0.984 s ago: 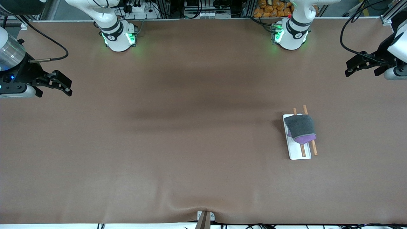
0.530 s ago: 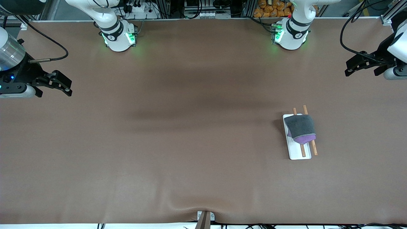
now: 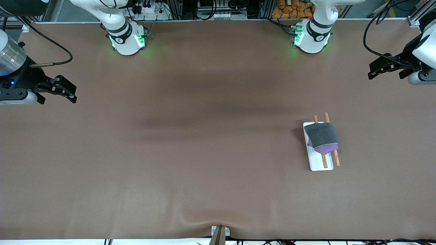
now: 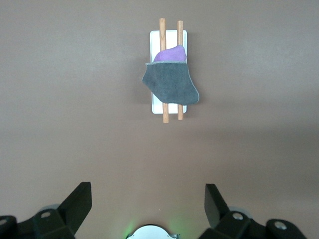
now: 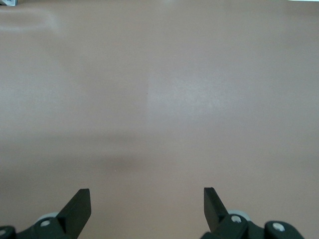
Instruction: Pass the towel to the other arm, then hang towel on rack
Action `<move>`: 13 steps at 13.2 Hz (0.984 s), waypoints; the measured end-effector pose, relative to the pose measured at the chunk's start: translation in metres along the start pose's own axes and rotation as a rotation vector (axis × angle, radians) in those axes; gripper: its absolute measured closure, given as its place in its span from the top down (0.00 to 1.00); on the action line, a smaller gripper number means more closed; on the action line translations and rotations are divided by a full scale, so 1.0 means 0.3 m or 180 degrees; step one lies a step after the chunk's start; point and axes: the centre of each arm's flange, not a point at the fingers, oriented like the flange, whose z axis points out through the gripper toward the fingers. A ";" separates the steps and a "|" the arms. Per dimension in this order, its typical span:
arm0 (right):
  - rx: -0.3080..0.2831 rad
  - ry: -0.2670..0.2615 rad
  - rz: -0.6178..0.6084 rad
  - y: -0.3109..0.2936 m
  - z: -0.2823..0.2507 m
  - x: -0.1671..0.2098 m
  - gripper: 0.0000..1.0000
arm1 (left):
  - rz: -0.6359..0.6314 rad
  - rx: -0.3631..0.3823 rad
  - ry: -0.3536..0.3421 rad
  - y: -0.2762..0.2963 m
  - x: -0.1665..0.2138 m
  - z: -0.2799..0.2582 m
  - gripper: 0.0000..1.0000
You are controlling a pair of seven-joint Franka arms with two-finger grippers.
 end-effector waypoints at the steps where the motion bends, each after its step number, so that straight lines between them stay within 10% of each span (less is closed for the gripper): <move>1: -0.0002 0.0000 0.0021 0.012 0.000 0.001 1.00 | -0.0001 0.0000 -0.0003 0.000 0.000 0.000 1.00; 13: -0.0014 0.0006 0.0186 0.111 0.002 0.006 1.00 | -0.0001 0.0001 -0.0017 -0.001 -0.002 0.003 1.00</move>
